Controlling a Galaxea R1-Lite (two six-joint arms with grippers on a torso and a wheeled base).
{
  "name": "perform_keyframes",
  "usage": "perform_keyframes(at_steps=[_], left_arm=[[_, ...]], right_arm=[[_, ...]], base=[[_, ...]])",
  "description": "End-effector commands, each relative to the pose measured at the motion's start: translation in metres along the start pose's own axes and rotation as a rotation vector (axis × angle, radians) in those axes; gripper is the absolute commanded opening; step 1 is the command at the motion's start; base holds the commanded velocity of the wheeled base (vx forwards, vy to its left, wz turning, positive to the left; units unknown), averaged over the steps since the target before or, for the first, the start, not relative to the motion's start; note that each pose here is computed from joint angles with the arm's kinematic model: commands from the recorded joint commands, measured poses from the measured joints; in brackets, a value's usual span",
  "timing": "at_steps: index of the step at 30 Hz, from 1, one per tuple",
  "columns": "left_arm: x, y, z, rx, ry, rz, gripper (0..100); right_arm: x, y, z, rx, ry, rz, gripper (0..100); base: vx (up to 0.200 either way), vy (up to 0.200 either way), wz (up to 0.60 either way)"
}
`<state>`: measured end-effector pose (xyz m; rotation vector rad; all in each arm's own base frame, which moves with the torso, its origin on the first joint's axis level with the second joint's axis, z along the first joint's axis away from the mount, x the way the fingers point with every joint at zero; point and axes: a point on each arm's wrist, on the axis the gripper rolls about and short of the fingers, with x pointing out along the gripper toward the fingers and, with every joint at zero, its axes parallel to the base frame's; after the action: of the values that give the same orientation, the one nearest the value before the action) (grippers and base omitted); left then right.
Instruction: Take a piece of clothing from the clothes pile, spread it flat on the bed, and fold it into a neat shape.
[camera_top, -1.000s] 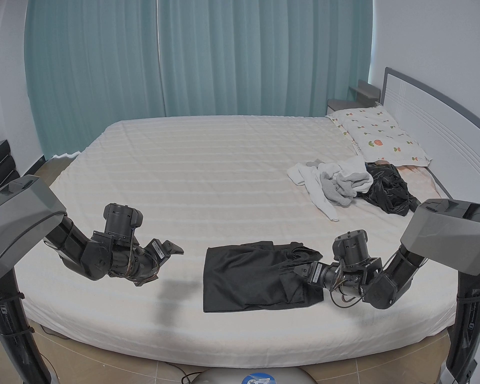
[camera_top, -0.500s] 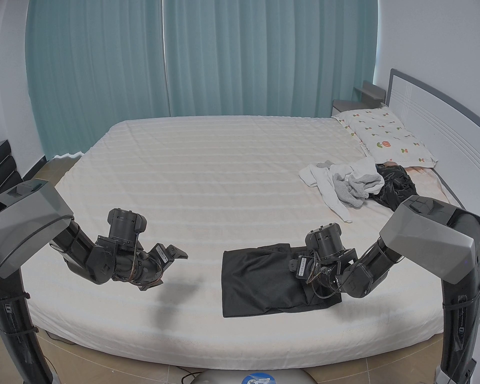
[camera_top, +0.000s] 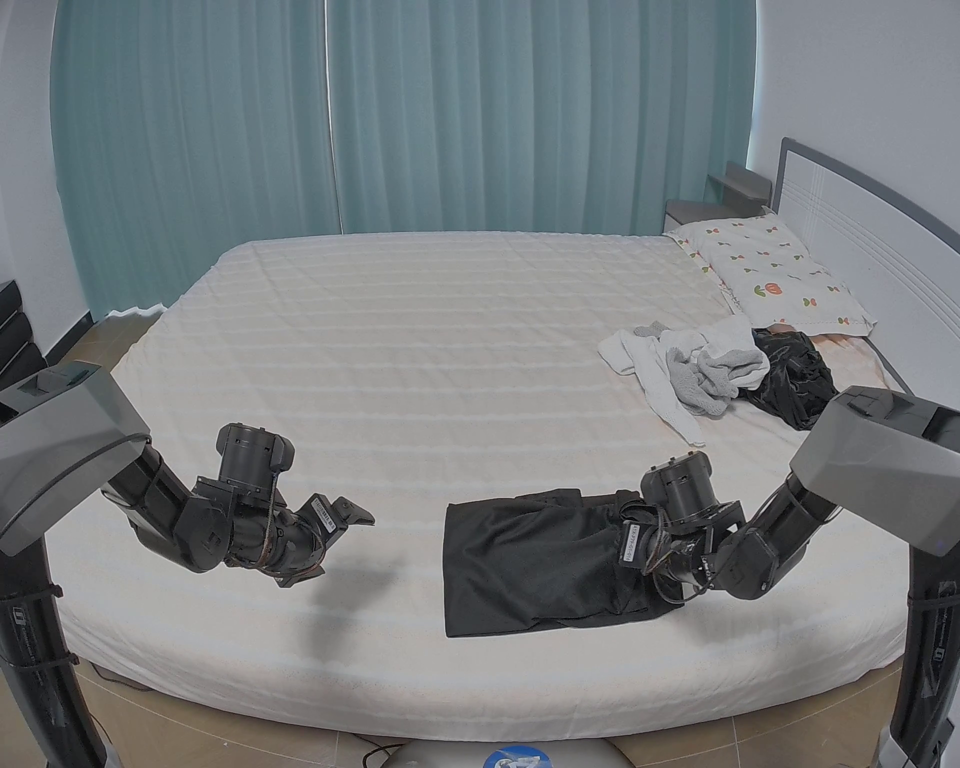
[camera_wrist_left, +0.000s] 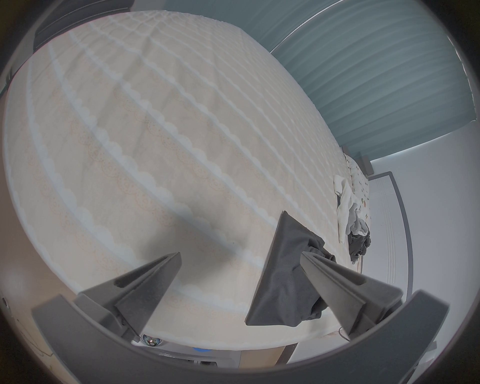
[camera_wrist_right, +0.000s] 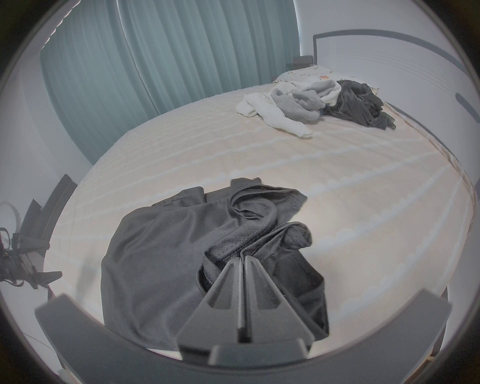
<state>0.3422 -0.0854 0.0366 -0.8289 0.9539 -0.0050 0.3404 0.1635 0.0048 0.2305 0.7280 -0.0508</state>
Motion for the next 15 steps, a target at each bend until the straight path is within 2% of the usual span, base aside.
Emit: perform_keyframes(at_steps=[1, 4, 9, 15], left_arm=[[0.002, 0.002, -0.001, -0.002, 0.003, 0.007, 100], [0.002, 0.001, -0.001, 0.000, 0.004, 0.007, 100], [0.003, 0.001, -0.005, 0.005, 0.012, 0.011, 100], [0.004, 0.002, -0.006, 0.008, 0.016, 0.015, 100]], right_arm=[[-0.023, -0.024, 0.003, 0.028, 0.053, 0.047, 0], [-0.025, -0.044, -0.007, 0.033, 0.100, 0.052, 0], [-0.021, -0.075, -0.021, 0.038, 0.109, 0.030, 0], [-0.011, -0.089, -0.035, 0.031, 0.100, 0.028, 0]], base=[[0.000, 0.000, 0.00], [0.000, 0.000, 0.00], [0.000, 0.000, 0.00], [0.000, 0.000, 0.00]])
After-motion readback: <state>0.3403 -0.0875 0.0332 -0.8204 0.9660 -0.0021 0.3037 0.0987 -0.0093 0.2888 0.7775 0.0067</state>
